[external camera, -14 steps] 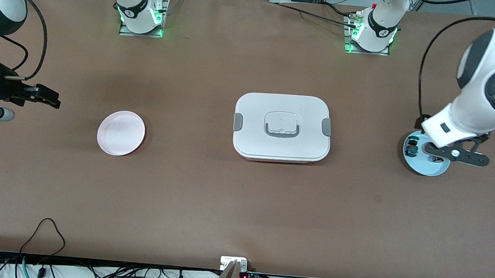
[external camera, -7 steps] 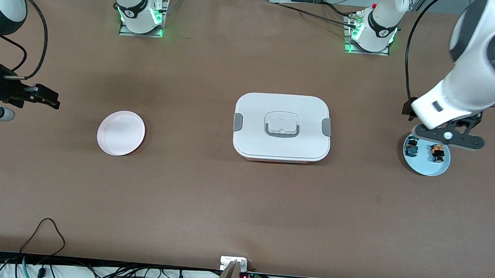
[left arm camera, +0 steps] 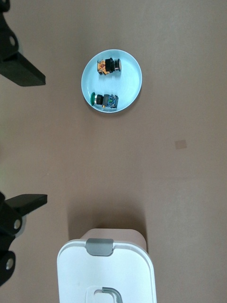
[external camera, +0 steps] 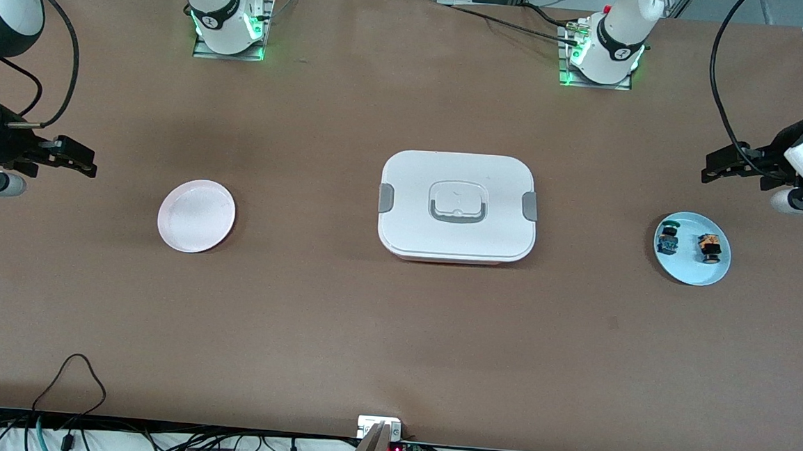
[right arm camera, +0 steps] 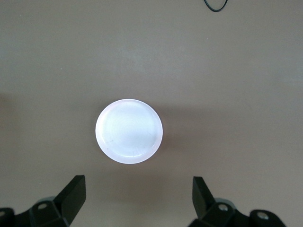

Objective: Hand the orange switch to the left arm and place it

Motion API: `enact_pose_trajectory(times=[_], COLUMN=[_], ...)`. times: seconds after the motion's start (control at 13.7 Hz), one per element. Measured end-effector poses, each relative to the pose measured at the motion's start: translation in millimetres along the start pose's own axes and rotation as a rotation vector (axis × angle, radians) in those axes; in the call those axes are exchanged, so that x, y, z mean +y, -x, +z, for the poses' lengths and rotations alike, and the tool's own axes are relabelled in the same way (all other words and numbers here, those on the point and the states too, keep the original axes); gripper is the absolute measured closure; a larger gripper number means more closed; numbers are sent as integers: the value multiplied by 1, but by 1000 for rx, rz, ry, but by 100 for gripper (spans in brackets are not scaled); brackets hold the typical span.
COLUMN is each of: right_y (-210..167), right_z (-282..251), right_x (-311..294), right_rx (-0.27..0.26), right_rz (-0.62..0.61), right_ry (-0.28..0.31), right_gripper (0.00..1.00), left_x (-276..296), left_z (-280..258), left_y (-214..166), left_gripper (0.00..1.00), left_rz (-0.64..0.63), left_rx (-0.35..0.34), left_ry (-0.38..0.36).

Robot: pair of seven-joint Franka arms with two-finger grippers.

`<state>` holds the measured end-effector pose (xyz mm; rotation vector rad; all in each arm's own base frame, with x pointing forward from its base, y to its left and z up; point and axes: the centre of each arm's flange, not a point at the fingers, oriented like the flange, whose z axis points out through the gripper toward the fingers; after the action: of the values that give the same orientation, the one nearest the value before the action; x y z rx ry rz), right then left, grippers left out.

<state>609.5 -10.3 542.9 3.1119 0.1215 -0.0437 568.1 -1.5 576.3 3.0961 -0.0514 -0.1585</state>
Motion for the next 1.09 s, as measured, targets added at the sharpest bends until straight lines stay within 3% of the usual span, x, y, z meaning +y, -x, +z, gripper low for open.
enact_pose_trajectory(times=[0.36,1.09], right_y=[-1,-2], right_z=[-1,-1], right_x=[-2,-5], right_rx=[8,16], right_rz=[-22,-40], right_ry=[0,1], right_gripper=[0,0], left_x=[1,-5], left_z=[5,-8], left_y=[17,15], left_gripper=[0,0], left_rz=[2,-9], left_rx=[13,50], left_ry=[3,2])
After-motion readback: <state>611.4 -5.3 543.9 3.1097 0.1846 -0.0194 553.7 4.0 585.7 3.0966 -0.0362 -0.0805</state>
